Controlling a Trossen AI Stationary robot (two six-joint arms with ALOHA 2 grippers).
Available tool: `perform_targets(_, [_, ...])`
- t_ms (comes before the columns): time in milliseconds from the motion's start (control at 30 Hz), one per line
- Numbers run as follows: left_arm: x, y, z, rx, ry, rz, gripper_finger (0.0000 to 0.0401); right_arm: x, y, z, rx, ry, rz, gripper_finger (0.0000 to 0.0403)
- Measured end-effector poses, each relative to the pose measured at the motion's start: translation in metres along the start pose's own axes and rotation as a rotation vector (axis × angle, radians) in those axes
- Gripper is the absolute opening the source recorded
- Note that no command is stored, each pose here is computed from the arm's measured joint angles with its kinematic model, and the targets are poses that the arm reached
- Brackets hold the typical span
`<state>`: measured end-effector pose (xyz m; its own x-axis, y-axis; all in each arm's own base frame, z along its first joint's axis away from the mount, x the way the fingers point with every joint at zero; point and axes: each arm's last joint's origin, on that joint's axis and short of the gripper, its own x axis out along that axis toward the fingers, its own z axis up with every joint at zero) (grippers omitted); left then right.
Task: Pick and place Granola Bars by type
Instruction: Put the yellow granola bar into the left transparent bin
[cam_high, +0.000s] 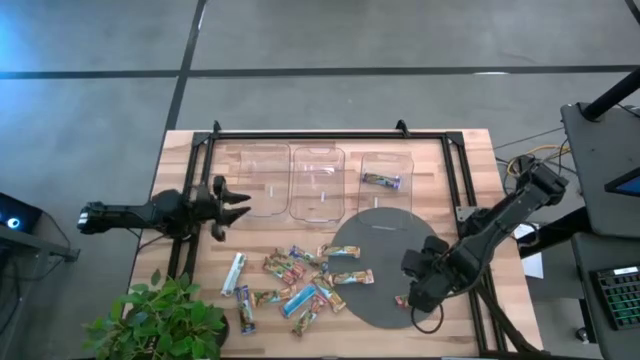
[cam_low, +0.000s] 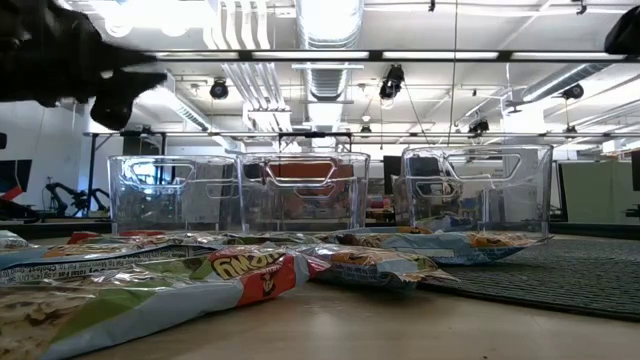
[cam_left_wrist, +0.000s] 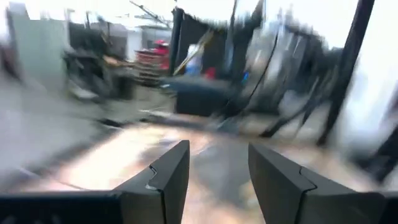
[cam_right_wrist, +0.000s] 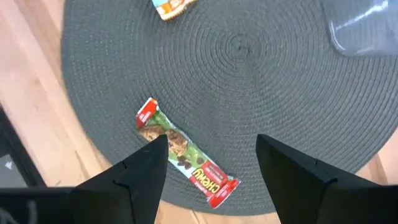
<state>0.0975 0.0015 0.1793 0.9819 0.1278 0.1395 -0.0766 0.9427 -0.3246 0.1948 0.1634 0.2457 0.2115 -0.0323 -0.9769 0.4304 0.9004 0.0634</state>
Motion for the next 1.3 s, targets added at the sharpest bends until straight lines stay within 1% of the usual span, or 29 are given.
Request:
perform_targets(67, [0.000,-0.003,0.009,-0.358,-0.080,-0.055,0.0147,0.001,0.000,0.000,0.000,0.001,-0.003,0.0233])
perform_targets(100, [-0.001,-0.004,0.013,-0.498,-0.114,-0.082,0.0147,0.001,0.000,0.000,-0.005,0.001,-0.004,0.0233])
perform_targets(133, [-0.001,-0.005,0.016,-0.585,-0.138,-0.105,0.0147,0.001,0.000,0.000,-0.016,0.001,-0.005,0.0233])
perform_targets(200, [-0.002,-0.006,0.020,-0.639,-0.184,-0.116,0.0147,0.002,0.000,0.000,-0.041,0.003,-0.008,0.0233])
perform_targets(233, [-0.002,-0.005,0.021,-0.652,-0.208,-0.102,0.0147,0.002,0.000,0.000,-0.052,0.003,-0.009,0.0233])
perform_targets(367, [-0.002,-0.001,0.022,-0.730,-0.287,0.021,0.0147,0.002,-0.001,0.000,-0.108,-0.010,-0.024,0.0233])
perform_targets(400, [-0.002,-0.001,0.022,-0.736,-0.301,0.040,0.0147,0.003,-0.002,0.001,-0.102,-0.008,-0.030,0.0233])
perform_targets(533, [-0.001,-0.003,0.030,-0.765,-0.310,0.048,0.0147,0.006,-0.008,0.002,-0.042,0.008,-0.057,0.0233])
perform_targets(600, [0.001,-0.004,0.034,-0.769,-0.273,0.094,0.0144,0.006,-0.010,0.002,-0.029,0.008,-0.059,0.0233])
perform_targets(667, [0.003,-0.006,0.040,-0.754,-0.176,0.187,0.0140,0.008,-0.012,0.002,-0.025,0.011,-0.066,0.0233])
perform_targets(767, [0.005,-0.010,0.051,-0.717,0.029,0.359,0.0132,0.012,-0.015,0.002,-0.038,0.021,-0.078,0.0233])
perform_targets(833, [0.007,-0.014,0.057,-0.705,0.193,0.455,0.0131,0.015,-0.018,0.003,-0.040,0.027,-0.090,0.0233])
perform_targets(900, [0.011,-0.018,0.062,-0.707,0.390,0.510,0.0130,0.018,-0.021,0.003,-0.033,0.036,-0.102,0.0233])
perform_targets(967, [0.017,-0.024,0.064,-0.712,0.579,0.531,0.0130,0.020,-0.022,0.003,-0.029,0.050,-0.103,0.0233])
perform_targets(1033, [0.026,-0.030,0.063,-0.694,0.733,0.544,0.0130,0.022,-0.024,0.002,-0.030,0.056,-0.109,0.0233])
perform_targets(1133, [0.040,-0.041,0.061,-0.630,0.896,0.530,0.0130,0.024,-0.024,0.001,-0.020,0.060,-0.113,0.0233])
perform_targets(1200, [0.045,-0.050,0.054,-0.582,1.000,0.544,0.0130,0.024,-0.025,0.001,-0.003,0.060,-0.115,0.0233])
perform_targets(1300, [0.049,-0.066,0.040,-0.550,1.124,0.571,0.0130,0.024,-0.025,0.001,0.037,0.057,-0.117,0.0233])
